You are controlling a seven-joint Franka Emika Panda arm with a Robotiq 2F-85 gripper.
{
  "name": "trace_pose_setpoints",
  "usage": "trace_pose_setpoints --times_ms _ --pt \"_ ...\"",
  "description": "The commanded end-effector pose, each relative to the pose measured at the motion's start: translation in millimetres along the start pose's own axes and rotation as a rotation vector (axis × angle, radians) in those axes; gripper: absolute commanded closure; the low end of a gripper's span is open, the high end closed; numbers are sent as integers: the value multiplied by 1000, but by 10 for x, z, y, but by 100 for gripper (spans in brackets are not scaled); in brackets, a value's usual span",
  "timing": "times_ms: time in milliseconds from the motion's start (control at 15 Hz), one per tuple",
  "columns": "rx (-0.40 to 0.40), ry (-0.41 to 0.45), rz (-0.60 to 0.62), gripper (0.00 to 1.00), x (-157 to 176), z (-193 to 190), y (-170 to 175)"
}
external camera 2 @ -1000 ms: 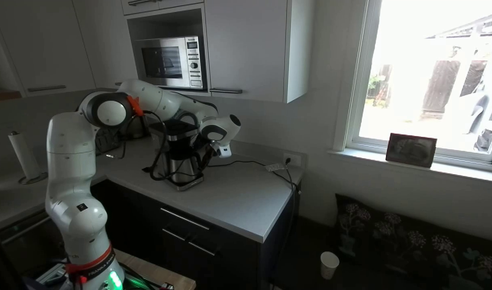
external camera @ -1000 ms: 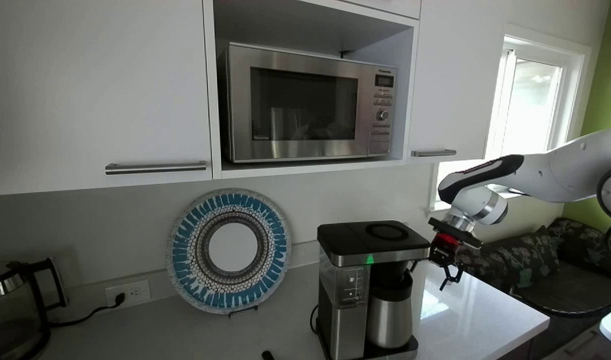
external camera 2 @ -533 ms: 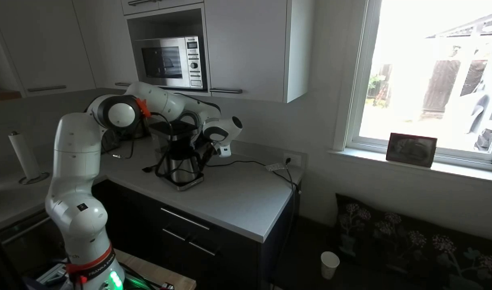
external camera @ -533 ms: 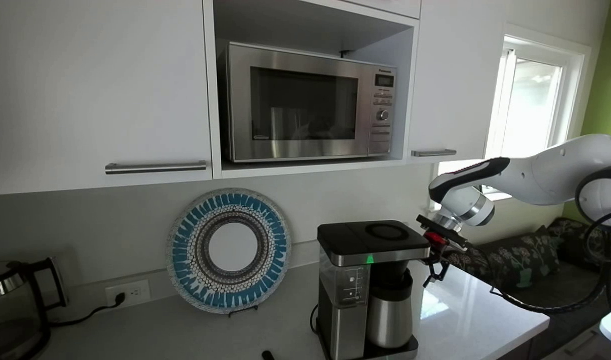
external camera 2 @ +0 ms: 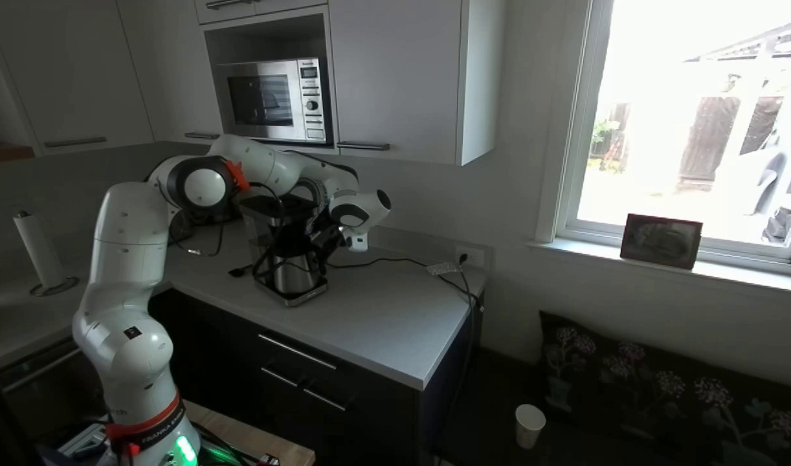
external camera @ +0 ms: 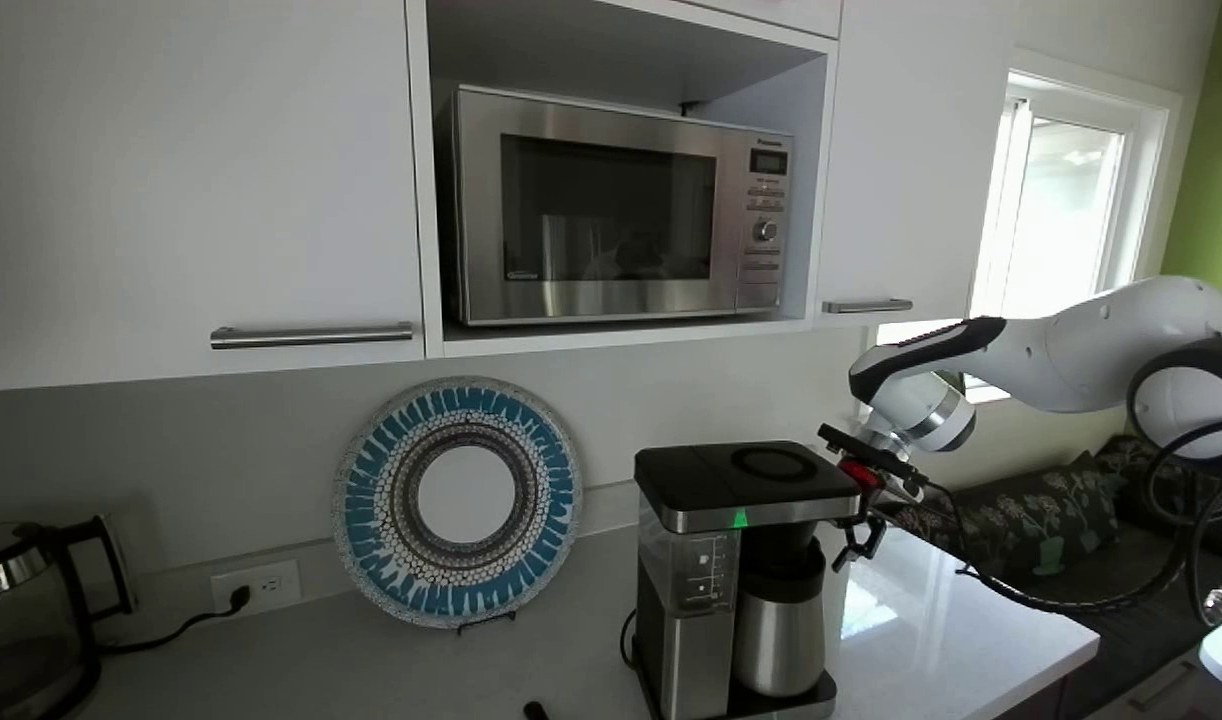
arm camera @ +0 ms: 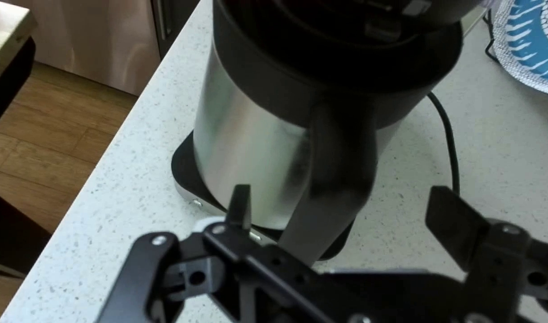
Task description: Remove the kettle from the coffee maker
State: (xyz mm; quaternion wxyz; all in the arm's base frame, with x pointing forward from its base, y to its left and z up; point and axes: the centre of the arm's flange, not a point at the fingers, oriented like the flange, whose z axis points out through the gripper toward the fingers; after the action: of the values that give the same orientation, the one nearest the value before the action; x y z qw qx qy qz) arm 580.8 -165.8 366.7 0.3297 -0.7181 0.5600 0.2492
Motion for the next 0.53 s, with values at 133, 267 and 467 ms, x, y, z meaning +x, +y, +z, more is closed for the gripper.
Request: trace_pose_setpoints --times_ms 133,267,467 --pt "21 -88 57 9 9 28 -124" --pt "25 -105 61 19 7 35 -137" --pt "21 -125 76 36 10 59 -143"
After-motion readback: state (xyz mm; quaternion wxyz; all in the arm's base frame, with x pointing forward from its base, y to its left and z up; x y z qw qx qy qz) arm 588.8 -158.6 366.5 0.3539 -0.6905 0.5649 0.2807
